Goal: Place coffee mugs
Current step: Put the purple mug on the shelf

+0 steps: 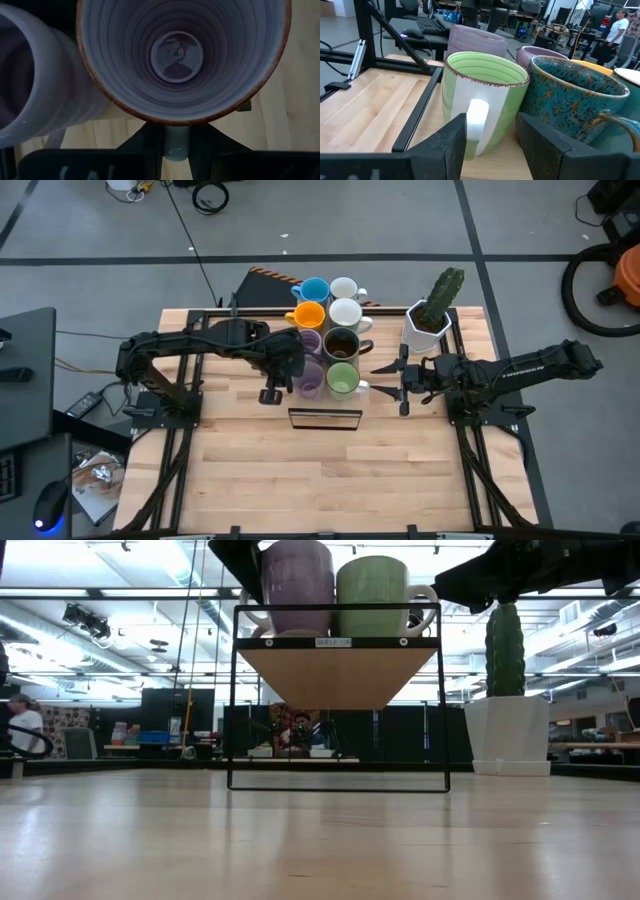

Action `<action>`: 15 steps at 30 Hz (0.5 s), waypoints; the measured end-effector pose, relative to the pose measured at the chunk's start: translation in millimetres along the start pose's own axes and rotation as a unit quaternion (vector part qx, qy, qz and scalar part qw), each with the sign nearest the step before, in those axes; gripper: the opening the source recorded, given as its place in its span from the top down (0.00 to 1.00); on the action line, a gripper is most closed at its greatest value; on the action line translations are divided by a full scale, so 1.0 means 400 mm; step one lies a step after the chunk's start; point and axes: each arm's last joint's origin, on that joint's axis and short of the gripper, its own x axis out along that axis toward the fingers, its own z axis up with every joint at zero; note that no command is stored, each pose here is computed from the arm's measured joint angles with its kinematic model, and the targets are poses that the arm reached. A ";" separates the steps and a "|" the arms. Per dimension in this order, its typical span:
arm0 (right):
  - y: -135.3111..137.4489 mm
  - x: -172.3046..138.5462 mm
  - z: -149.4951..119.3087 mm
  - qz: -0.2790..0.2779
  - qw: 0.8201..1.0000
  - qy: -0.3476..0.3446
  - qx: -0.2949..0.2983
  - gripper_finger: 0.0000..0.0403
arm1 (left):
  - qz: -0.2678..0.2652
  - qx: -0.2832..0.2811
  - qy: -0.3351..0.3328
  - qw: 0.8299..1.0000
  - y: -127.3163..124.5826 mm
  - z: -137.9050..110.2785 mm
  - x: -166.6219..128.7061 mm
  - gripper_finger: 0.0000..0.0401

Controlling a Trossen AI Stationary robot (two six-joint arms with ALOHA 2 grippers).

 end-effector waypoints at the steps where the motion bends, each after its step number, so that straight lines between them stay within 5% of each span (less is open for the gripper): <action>1: 0.000 0.000 0.000 0.000 1.000 0.000 0.000 0.55 | 0.000 -0.003 0.001 1.000 0.000 0.000 0.000 0.85; 15: 0.003 0.000 0.002 0.004 1.000 -0.003 0.000 0.55 | 0.006 -0.015 0.031 0.999 -0.003 0.002 0.032 0.85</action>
